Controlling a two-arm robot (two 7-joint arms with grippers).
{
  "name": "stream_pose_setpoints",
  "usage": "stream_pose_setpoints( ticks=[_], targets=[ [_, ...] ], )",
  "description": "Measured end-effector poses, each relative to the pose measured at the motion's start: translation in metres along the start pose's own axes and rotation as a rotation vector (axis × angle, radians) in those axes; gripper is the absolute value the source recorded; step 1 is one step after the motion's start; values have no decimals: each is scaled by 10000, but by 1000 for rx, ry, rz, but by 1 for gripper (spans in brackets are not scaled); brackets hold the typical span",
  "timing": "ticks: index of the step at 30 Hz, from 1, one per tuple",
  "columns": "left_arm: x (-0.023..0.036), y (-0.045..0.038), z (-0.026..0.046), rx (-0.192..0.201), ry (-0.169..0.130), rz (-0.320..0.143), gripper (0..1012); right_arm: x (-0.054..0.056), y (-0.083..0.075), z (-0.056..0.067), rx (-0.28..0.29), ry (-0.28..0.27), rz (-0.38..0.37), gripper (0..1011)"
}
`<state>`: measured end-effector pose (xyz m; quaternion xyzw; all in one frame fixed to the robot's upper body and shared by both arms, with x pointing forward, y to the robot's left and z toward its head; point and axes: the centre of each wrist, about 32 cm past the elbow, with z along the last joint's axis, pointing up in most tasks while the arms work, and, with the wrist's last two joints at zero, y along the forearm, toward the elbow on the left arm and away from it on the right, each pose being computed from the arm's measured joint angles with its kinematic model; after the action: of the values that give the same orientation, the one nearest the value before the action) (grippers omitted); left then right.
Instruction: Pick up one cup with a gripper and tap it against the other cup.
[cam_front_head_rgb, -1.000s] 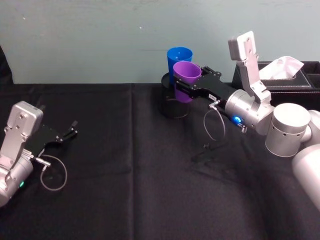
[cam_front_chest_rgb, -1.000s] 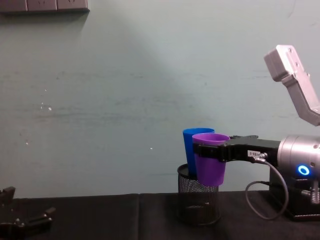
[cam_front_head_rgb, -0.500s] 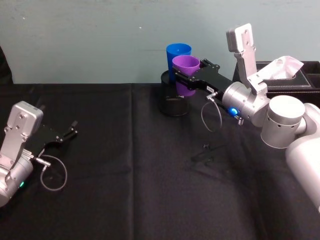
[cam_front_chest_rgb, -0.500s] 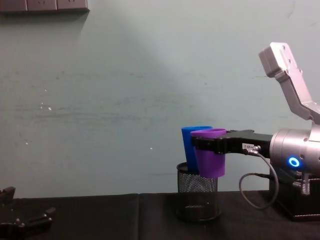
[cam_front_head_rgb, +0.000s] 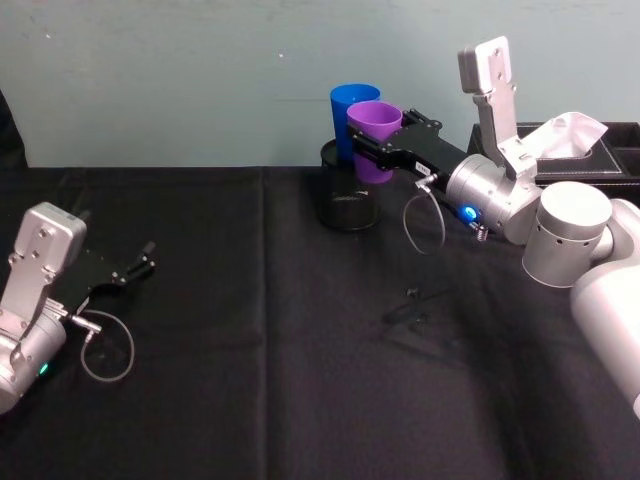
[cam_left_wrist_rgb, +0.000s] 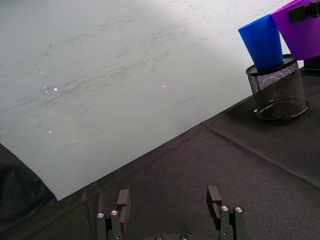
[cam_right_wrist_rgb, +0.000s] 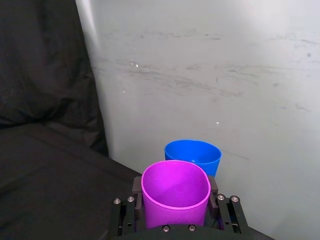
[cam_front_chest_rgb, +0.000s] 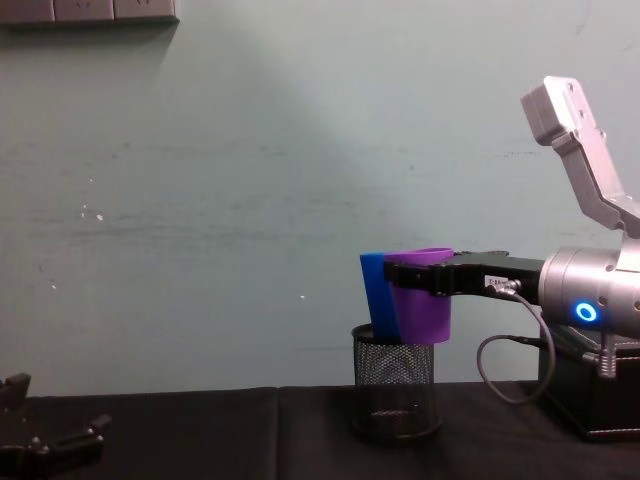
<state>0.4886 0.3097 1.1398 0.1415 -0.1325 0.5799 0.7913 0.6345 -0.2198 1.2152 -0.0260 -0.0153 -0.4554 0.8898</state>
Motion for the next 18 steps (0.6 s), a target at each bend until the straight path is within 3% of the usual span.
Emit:
stream_pose_setpoints(
  ticks=[18],
  targets=[
    [0, 0, 0, 0, 0, 0, 1000, -6, 0, -4, -1, -3, -1, 731]
  ],
)
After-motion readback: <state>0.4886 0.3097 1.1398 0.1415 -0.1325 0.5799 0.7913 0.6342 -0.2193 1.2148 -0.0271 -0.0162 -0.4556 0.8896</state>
